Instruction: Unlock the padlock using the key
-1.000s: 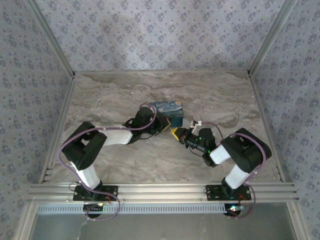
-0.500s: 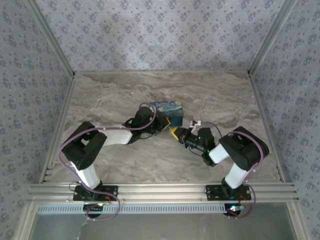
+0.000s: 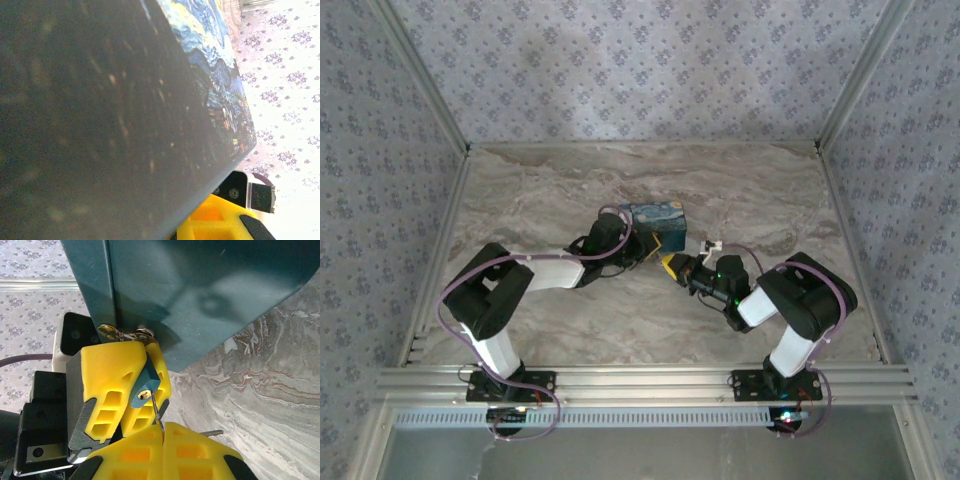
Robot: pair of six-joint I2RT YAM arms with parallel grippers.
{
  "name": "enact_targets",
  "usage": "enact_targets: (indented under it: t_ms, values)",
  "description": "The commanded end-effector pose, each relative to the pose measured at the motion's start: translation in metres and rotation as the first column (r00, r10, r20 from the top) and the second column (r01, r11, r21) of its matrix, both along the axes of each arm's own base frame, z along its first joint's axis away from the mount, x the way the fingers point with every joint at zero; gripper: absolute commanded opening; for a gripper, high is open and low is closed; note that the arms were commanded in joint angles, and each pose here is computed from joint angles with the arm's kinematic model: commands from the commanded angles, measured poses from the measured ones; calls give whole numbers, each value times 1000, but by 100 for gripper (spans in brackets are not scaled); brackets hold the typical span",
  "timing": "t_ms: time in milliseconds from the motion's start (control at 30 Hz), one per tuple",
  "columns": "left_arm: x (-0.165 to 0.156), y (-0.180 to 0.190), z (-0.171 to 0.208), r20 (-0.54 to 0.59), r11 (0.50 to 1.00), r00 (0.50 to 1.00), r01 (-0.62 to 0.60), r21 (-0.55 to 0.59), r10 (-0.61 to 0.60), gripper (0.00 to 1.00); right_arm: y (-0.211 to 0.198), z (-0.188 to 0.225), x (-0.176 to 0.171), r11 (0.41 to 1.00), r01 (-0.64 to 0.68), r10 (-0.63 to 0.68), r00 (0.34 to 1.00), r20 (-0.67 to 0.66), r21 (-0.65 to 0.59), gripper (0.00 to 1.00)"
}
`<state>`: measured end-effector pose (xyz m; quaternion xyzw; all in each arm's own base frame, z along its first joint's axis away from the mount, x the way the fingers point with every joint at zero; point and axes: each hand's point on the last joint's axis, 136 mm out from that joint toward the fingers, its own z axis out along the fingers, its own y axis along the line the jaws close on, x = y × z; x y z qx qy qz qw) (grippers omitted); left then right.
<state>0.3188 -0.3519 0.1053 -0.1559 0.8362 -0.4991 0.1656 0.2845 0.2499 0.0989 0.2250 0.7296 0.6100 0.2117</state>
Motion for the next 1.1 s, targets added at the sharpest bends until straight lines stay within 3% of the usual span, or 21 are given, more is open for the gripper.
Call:
enact_targets:
  t_ms: [0, 1067]
  values:
    - [-9, -13, 8, 11, 998, 999, 49, -49, -48, 9, 2, 24, 12, 998, 23, -26, 998, 57, 56, 0]
    - [-5, -15, 5, 9, 998, 999, 44, -47, -43, 9, -8, 22, 6, 998, 34, -36, 998, 47, 55, 0]
